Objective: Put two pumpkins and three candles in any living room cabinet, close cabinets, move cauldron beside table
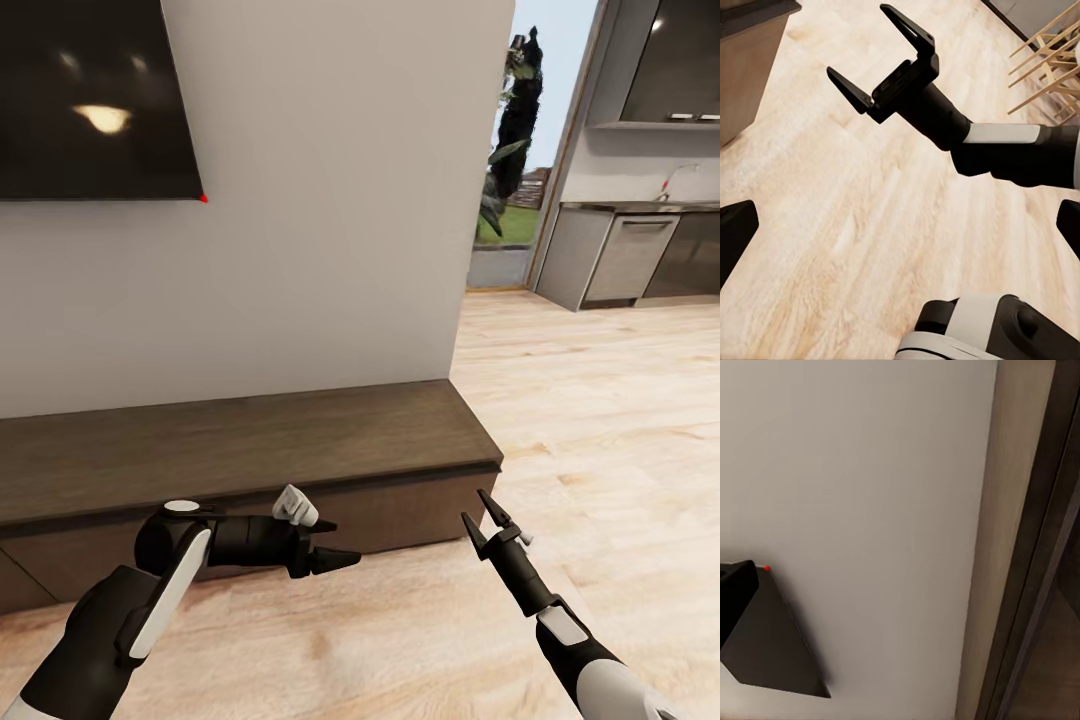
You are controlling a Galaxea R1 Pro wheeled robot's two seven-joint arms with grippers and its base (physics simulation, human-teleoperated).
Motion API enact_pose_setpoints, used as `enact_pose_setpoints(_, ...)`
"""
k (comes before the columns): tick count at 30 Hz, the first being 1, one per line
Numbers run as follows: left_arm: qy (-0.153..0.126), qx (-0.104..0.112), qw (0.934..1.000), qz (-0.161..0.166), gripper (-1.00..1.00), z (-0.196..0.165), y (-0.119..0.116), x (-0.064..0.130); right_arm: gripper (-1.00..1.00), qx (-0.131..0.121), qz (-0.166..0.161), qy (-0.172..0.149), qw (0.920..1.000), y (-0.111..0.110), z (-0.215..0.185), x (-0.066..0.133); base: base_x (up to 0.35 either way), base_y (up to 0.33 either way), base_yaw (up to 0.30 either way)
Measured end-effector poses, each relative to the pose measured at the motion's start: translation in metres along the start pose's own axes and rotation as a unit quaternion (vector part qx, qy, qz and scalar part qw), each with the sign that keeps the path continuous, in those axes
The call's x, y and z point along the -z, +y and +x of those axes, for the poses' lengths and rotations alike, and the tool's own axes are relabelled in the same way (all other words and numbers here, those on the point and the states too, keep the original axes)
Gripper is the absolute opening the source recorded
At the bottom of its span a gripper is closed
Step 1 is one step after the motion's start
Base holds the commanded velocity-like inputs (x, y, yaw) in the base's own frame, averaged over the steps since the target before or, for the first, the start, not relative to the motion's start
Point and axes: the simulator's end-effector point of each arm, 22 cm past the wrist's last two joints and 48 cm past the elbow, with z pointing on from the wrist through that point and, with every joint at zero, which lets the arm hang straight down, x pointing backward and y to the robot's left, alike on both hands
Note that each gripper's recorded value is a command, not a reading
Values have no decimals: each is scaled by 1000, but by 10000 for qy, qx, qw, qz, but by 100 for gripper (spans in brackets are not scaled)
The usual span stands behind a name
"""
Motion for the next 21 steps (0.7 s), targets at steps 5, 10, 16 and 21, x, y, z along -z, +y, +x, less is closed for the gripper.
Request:
enact_pose_setpoints(5, 4, -2, 10000, -10, 100, 0, 0, 0, 100, -2, -12, -31, 10000, 1, -2, 0, 8, -5, 0)
enact_pose_setpoints(10, 5, -3, 10000, -13, 100, 0, 1, 0, 100, -94, 24, -350, 9993, -1, -18, 4, 1, -1, 0)
enact_pose_setpoints(16, 6, -3, 10000, -20, 100, 0, 1, 0, 100, -157, 485, -527, 9973, -21, -29, 8, 0, 0, 0)
enact_pose_setpoints(21, 4, -5, 10000, -20, 100, 0, 1, 0, 100, -176, 578, -576, 9965, -25, -32, 9, 13, 0, 0)
